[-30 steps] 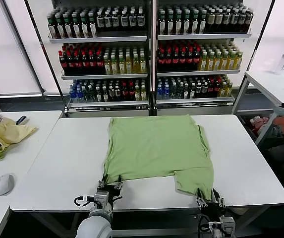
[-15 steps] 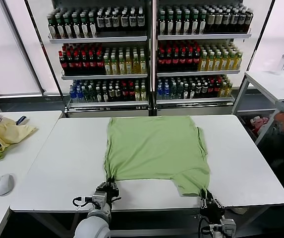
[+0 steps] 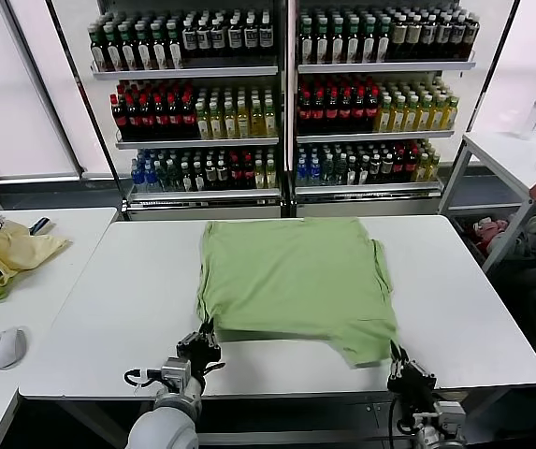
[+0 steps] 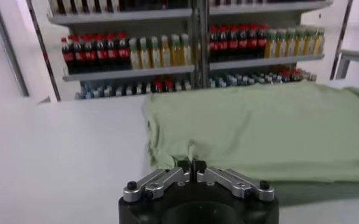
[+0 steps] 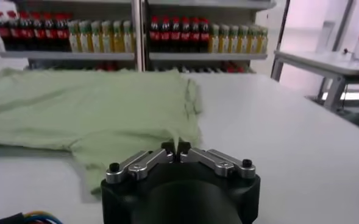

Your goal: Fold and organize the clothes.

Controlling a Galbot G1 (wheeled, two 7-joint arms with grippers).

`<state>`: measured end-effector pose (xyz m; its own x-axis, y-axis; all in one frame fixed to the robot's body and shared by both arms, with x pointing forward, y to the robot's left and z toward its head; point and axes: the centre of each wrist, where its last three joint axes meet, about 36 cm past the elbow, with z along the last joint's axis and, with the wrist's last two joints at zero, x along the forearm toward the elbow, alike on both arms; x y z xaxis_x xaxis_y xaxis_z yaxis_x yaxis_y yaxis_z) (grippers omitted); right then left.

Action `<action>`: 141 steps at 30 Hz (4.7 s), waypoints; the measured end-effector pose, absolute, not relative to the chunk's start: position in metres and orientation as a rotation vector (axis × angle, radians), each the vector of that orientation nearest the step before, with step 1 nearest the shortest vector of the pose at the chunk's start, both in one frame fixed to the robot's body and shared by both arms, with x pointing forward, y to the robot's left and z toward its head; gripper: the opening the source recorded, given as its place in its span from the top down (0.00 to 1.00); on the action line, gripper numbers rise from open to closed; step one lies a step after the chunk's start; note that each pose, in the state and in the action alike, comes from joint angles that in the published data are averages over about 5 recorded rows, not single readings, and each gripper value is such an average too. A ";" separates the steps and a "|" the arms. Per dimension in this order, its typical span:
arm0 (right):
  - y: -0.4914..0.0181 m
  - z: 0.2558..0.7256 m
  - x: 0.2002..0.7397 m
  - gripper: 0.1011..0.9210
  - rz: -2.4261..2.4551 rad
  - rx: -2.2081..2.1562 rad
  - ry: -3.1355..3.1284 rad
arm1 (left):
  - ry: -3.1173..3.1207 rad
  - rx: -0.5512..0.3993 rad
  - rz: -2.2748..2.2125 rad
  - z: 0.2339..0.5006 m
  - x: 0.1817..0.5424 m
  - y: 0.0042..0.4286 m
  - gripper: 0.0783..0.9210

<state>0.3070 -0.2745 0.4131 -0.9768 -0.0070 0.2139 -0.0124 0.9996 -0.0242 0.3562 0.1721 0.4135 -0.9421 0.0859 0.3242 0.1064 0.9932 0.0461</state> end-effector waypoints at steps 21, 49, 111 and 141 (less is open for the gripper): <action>-0.287 0.429 0.415 0.96 0.173 0.064 -3.022 | -2.834 -0.188 -0.314 0.408 0.425 0.175 0.97; -0.261 0.407 0.491 0.74 0.317 0.083 -2.956 | -2.794 -0.086 -0.573 0.382 0.487 0.167 0.64; -0.276 0.389 0.461 0.95 -0.008 0.058 -2.690 | -2.610 -0.155 -0.297 0.392 0.477 0.204 0.97; -0.298 0.436 0.317 0.95 0.240 0.137 -2.681 | -2.592 -0.273 -0.341 0.422 0.312 0.202 0.97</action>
